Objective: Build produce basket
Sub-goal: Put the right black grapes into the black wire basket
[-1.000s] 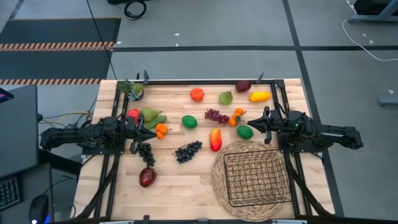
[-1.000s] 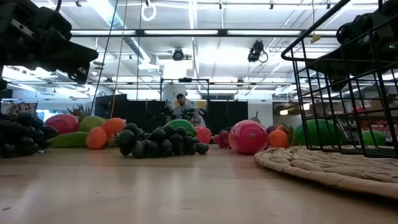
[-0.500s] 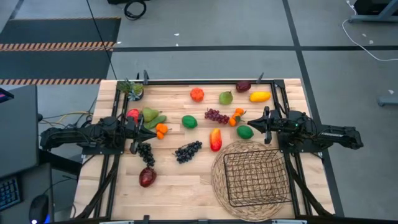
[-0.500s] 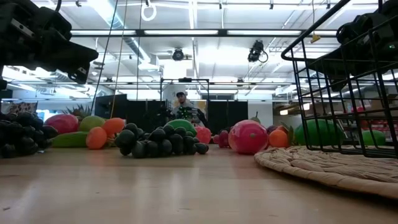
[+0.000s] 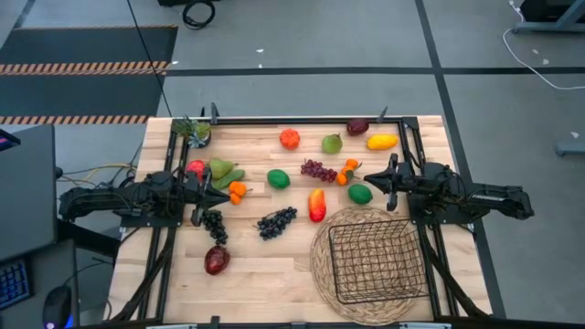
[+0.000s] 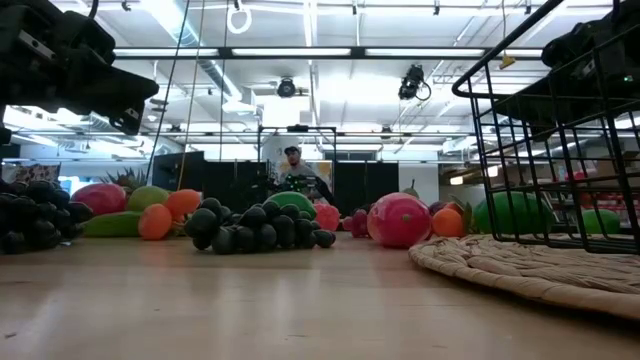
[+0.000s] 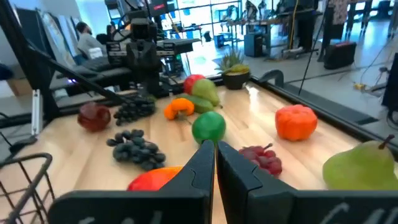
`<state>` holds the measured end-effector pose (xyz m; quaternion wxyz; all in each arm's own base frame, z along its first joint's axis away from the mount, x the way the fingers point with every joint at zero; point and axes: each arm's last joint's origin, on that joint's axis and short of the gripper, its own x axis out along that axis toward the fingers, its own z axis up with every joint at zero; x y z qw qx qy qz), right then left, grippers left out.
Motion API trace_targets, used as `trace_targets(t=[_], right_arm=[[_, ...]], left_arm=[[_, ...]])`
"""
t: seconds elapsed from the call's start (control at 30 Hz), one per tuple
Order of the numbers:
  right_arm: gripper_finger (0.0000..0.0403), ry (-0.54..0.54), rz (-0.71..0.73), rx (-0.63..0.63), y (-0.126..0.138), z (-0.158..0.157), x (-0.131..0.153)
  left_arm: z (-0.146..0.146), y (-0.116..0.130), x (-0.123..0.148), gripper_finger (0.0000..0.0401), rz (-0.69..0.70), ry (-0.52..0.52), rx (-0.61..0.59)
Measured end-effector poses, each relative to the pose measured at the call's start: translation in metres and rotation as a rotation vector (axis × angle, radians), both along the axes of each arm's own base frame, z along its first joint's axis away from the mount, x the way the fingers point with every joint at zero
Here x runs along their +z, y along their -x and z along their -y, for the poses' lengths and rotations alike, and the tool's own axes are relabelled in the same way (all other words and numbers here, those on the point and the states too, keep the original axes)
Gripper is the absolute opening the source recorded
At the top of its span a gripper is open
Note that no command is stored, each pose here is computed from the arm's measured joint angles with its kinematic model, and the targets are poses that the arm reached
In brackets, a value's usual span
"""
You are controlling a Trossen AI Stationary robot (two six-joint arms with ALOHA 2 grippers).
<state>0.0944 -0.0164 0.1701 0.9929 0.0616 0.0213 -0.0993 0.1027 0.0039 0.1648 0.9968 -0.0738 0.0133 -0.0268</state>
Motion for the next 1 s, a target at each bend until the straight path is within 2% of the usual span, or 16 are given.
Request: trace_targets(t=[0.33,0.53,0.6,0.73,0.9,1.0], right_arm=[[0.0023,-0.04,0.009,-0.001,0.0,0.0,0.0],[0.0023,-0.042,0.018,-0.001,0.0,0.0,0.001],[0.0023,-0.04,0.029,-0.001,0.0,0.0,0.002],[0.0023,-0.027,0.081,-0.014,0.0,0.0,0.007],[0.0023,-0.025,0.15,-0.017,0.0,0.0,0.014],[0.0023,-0.082,0.163,-0.016,0.0,0.0,0.014]], left_arm=[[0.0,0.0,0.002,0.0031,0.018,-0.002,0.002],[-0.002,0.001,0.019,0.0044,0.191,-0.01,0.065],[-0.003,0.002,0.024,0.0054,0.194,-0.007,0.113],[-0.005,0.002,0.039,0.0095,0.15,-0.005,0.176],[-0.007,-0.007,0.055,0.0176,-0.016,0.0,0.214],[-0.008,-0.018,0.059,0.022,-0.122,-0.003,0.213]])
